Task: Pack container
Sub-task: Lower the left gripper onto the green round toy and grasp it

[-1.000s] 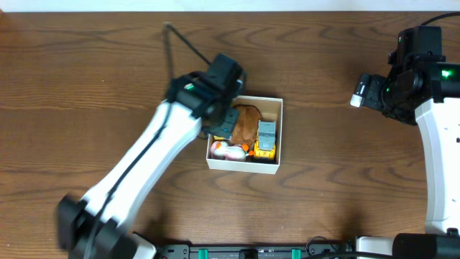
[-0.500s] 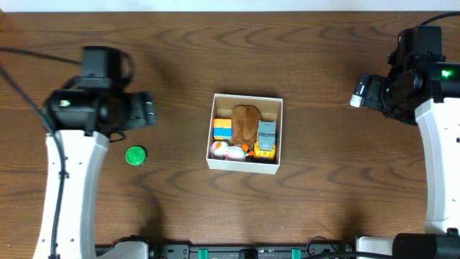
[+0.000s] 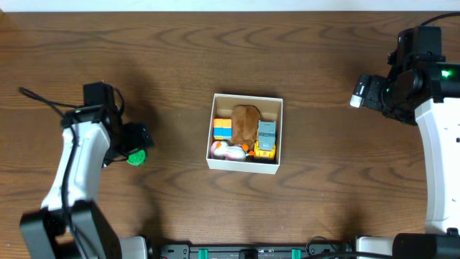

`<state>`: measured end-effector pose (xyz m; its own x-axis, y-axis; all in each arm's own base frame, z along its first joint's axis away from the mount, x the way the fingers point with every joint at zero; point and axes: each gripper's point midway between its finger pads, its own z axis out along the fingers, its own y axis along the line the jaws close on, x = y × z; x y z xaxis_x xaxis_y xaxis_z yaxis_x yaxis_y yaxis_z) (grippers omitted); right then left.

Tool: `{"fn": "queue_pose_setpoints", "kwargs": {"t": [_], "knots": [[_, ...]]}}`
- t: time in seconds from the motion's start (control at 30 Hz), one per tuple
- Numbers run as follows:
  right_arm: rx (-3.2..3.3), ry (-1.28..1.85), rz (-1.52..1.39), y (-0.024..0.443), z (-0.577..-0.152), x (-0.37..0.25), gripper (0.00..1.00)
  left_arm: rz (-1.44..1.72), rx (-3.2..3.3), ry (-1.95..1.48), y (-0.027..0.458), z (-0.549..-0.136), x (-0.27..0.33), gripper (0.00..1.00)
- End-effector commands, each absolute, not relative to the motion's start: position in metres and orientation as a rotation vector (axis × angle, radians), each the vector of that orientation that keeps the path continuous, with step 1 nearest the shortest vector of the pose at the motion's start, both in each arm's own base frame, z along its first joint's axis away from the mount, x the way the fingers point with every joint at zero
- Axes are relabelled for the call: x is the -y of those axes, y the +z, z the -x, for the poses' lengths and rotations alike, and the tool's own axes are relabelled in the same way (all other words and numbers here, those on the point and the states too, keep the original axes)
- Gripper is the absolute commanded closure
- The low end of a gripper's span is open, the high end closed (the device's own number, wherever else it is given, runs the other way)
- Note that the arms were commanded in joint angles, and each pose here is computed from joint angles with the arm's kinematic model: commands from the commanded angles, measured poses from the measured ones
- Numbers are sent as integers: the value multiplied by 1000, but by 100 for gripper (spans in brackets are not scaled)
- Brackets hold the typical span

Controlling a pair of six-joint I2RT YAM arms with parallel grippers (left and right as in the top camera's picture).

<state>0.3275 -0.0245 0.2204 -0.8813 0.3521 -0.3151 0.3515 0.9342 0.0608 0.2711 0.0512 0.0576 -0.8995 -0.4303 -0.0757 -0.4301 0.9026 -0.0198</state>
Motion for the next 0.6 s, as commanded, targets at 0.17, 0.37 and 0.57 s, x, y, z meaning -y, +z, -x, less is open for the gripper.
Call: {"fn": "queue_pose_setpoints", "kwargs": {"t": [0.17, 0.37, 0.57], "knots": [[-2774, -3, -508, 219, -327, 26, 5, 721, -3038, -15, 26, -279, -53, 2], [-2776, -3, -508, 219, -326, 26, 4, 727, -3057, -15, 11, -282, -54, 2], [-2778, -4, -499, 219, -326, 26, 5, 736, -3081, -13, 0, -281, -55, 2]]}}
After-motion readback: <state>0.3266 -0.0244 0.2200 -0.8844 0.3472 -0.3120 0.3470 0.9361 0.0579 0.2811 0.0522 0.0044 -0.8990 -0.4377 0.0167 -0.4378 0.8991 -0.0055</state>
